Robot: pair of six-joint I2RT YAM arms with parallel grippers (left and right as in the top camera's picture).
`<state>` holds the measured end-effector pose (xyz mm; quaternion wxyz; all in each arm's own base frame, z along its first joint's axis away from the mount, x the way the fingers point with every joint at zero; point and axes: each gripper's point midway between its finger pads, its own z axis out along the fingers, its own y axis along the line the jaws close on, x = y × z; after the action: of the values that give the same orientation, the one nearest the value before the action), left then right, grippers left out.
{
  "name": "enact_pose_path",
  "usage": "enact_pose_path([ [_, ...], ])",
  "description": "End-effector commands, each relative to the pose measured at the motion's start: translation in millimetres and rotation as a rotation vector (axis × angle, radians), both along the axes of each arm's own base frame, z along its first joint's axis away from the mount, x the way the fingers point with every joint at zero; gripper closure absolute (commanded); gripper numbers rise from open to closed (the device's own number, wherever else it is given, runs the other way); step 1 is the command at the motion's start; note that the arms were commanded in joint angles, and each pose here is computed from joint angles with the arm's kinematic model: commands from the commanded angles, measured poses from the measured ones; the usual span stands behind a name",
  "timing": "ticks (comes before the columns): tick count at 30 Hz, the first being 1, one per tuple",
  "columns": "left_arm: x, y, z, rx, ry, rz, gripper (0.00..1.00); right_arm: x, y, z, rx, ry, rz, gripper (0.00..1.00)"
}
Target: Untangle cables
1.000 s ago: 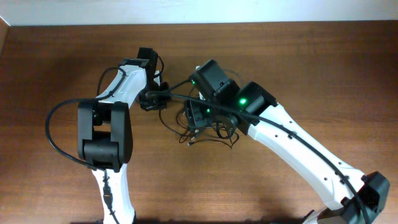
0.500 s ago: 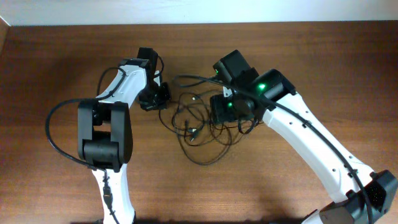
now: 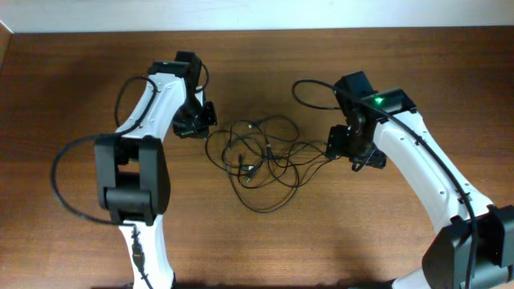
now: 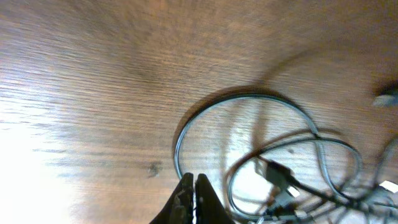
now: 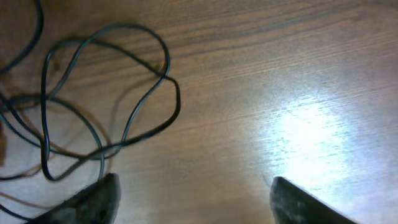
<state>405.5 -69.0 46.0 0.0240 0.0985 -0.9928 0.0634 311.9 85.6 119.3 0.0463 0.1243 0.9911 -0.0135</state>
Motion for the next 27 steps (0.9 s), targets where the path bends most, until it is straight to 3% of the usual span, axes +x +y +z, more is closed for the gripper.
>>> enact_pose_path([
  [1,17,-7,62,0.014,-0.177,-0.054,0.69,5,13,2,0.092,-0.023,-0.014,0.07],
  [2,19,-22,74,-0.015,-0.218,-0.126,0.47,9,24,3,0.157,-0.03,-0.054,0.07],
  [4,17,-54,80,-0.085,-0.244,-0.252,0.32,12,31,2,0.2,-0.031,-0.123,0.09],
  [7,3,-98,77,-0.105,-0.256,-0.469,0.27,16,32,0,0.216,-0.038,-0.234,0.18],
  [9,-1,-114,71,-0.062,-0.26,-0.521,0.23,16,32,-4,0.224,-0.036,-0.317,0.28],
  [14,-4,-129,41,-0.055,-0.211,-0.553,0.22,7,32,-33,0.244,-0.002,-0.465,0.3],
  [15,-3,-127,30,-0.037,-0.187,-0.553,0.22,4,36,-39,0.268,0.013,-0.461,0.39],
  [16,-3,-120,14,0.002,-0.154,-0.552,0.26,1,35,-44,0.262,0.024,-0.463,0.5],
  [18,-5,-109,-8,0.055,-0.093,-0.541,0.43,-2,35,-46,0.258,0.03,-0.459,0.75],
  [19,-10,-97,-18,0.107,-0.042,-0.498,0.57,-2,35,-46,0.258,0.03,-0.459,0.83],
  [20,-13,-88,-24,0.149,-0.011,-0.464,0.63,-2,35,-46,0.257,0.029,-0.451,0.94],
  [22,-20,-54,-35,0.258,0.076,-0.332,0.86,-2,35,-46,0.255,0.026,-0.414,0.96],
  [23,-20,-46,-36,0.258,0.091,-0.298,0.91,-1,36,-46,0.253,0.02,-0.359,0.96],
  [27,-13,-16,-38,0.25,0.106,-0.138,0.97,-1,49,-42,0.263,0.001,-0.199,0.96],
])
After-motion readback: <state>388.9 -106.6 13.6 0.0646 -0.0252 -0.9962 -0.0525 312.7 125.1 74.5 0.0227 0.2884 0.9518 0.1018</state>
